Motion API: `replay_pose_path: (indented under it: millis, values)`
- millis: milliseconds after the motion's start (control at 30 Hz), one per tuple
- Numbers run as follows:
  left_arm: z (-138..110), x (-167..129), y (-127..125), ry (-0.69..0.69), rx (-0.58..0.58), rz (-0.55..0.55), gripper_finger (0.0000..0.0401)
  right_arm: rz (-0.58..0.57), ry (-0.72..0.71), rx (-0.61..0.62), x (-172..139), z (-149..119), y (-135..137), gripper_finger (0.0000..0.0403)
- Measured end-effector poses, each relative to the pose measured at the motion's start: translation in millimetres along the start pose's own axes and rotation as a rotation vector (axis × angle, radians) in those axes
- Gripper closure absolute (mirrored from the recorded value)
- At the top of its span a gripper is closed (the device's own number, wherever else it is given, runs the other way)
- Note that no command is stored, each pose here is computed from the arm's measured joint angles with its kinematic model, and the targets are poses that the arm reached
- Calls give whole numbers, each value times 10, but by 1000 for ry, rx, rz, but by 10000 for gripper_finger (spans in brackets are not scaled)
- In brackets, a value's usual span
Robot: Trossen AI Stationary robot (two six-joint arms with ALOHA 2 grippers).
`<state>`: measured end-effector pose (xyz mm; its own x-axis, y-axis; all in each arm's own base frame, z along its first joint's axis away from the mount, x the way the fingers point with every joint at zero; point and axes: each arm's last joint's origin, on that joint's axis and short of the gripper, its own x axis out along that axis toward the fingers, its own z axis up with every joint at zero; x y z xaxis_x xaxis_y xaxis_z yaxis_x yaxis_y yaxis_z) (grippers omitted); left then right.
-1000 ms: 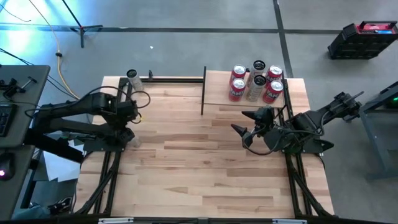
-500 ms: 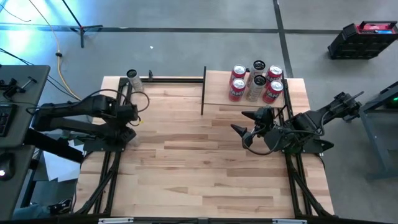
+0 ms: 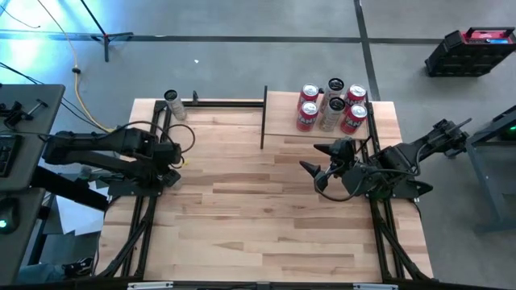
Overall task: Place canned beverage on shelf
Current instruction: Put the white soda can on the shelf
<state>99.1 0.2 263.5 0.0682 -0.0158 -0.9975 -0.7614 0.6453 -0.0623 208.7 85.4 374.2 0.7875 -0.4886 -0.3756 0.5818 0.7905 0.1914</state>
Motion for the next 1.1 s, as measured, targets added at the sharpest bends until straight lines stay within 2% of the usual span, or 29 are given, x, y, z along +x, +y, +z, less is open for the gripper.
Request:
replay_pose_path:
  millis: [200, 500, 800, 900, 1100]
  values:
    - [-11, 5, -17, -5, 1, 13, 43, -2, 3, -5, 0, -4, -3, 62]
    - [-11, 28, -60, 3, 62, 44, 116, -3, 4, -14, 0, -5, -5, 62]
    - [11, 23, -88, -2, 115, 62, 157, 13, 21, -15, 0, -10, 0, 62]
    - [23, -116, -121, -43, 161, 28, 162, 19, 23, -43, 0, -10, 2, 62]
    - [76, -637, -244, -216, 317, -89, 162, 46, 18, -129, 0, 6, 25, 62]
